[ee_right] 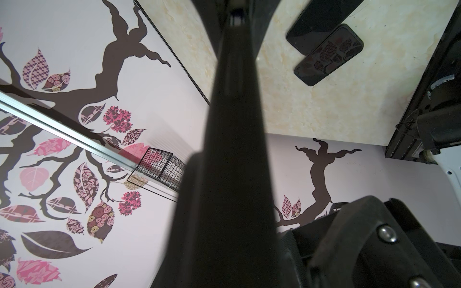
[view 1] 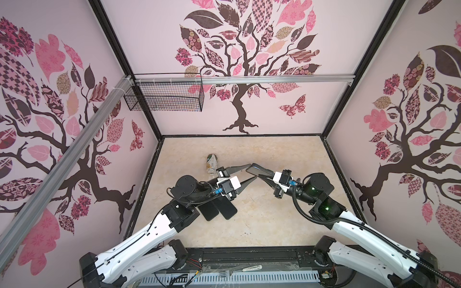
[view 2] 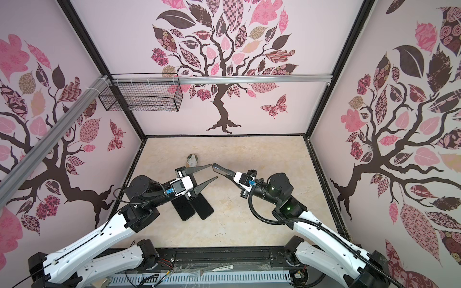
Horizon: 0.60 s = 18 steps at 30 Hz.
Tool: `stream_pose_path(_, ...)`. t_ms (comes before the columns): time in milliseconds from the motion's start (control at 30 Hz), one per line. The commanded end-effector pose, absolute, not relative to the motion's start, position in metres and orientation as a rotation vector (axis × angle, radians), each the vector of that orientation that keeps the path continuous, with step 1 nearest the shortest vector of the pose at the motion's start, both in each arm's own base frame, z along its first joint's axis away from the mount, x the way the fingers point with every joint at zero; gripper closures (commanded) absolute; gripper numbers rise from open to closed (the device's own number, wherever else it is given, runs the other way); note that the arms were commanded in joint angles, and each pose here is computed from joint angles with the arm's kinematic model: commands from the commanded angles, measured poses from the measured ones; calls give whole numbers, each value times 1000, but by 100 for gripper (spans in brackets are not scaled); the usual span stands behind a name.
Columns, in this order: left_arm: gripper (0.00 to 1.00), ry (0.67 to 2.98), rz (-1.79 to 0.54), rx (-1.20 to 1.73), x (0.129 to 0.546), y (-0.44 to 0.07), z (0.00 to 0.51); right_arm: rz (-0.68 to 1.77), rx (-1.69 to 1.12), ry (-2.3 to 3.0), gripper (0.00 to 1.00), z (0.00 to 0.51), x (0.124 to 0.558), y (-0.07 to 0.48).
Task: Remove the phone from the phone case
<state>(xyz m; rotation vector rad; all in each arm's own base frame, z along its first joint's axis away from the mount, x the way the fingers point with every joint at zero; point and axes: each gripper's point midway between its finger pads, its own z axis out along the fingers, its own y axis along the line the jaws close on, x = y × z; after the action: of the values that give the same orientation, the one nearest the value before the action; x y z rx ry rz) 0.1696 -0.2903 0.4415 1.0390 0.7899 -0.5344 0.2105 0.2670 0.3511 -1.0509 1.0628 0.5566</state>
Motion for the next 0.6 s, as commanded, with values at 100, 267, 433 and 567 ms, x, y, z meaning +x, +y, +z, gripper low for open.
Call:
stream_pose_path(100, 57, 801, -555, 1072, 168, -295, 429, 567, -1040, 960, 100, 380, 201, 267)
stream_pose_path(267, 57, 804, -555, 1074, 168, -296, 429, 568, -1031, 981, 100, 379, 203, 266)
stream_pose_path(433, 57, 803, -533, 1050, 169, -290, 432, 521, -929, 1030, 100, 385, 216, 255)
stream_pose_path(567, 57, 801, -540, 1056, 168, -292, 432, 522, -930, 1035, 100, 384, 217, 255)
